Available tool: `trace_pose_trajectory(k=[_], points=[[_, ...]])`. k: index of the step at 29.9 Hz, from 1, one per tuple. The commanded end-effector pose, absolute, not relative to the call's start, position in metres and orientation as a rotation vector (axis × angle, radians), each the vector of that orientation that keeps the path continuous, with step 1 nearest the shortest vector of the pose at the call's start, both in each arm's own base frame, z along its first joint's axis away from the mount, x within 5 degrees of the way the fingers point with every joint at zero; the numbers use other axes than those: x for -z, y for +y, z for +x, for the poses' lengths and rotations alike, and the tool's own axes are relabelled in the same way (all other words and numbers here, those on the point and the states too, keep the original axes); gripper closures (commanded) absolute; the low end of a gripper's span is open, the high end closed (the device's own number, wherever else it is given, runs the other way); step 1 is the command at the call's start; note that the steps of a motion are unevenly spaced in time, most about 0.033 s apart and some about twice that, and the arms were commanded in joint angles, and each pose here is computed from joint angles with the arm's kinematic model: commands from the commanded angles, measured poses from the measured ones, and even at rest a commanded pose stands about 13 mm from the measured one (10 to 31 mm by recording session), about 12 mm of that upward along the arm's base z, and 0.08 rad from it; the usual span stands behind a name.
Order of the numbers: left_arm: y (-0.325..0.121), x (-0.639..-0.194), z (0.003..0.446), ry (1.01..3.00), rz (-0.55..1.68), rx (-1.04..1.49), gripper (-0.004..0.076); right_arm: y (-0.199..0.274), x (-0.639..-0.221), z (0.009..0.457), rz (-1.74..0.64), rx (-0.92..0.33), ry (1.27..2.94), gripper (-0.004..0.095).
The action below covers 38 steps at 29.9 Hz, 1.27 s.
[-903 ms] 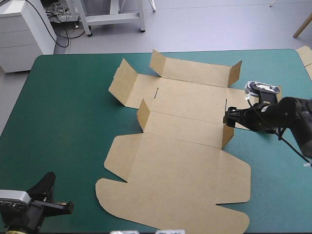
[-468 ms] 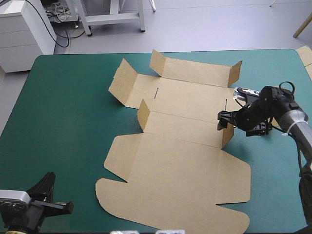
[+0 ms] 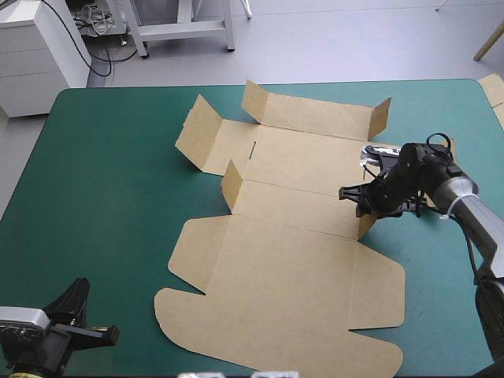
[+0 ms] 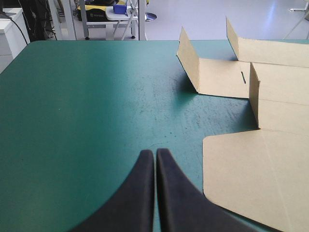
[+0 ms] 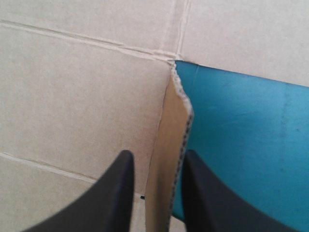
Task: Fold the box
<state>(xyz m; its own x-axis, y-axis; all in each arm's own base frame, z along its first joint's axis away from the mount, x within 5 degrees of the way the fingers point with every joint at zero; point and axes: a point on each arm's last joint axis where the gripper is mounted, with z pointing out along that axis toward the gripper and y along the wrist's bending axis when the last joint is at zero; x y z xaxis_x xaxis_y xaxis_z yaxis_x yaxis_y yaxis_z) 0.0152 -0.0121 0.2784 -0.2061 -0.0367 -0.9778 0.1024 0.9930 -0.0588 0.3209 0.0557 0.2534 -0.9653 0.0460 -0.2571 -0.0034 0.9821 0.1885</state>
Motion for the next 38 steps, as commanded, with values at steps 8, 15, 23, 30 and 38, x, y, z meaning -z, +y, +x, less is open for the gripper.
trace_pose_trajectory(k=[8,15,23,30,38], points=[[-0.012,-0.294,0.011,1.659,0.036,0.14,0.0731,0.054,-0.274,0.318,-0.103,-0.225,2.809,0.0909],[-0.012,-0.294,0.011,1.659,0.036,0.14,0.0731,0.063,-0.287,0.322,-0.452,-0.3,2.699,0.0909],[-0.012,-0.294,0.011,1.659,0.036,0.14,0.0731,0.09,-0.306,0.334,-0.83,-0.22,2.586,0.091],[-0.012,-0.294,0.011,1.659,0.036,0.14,0.0731,0.154,-0.3,0.349,-1.379,0.049,2.434,0.091],[-0.012,-0.294,0.011,1.659,0.036,0.14,0.0731,0.234,-0.299,0.365,-1.844,0.206,1.971,0.0929]])
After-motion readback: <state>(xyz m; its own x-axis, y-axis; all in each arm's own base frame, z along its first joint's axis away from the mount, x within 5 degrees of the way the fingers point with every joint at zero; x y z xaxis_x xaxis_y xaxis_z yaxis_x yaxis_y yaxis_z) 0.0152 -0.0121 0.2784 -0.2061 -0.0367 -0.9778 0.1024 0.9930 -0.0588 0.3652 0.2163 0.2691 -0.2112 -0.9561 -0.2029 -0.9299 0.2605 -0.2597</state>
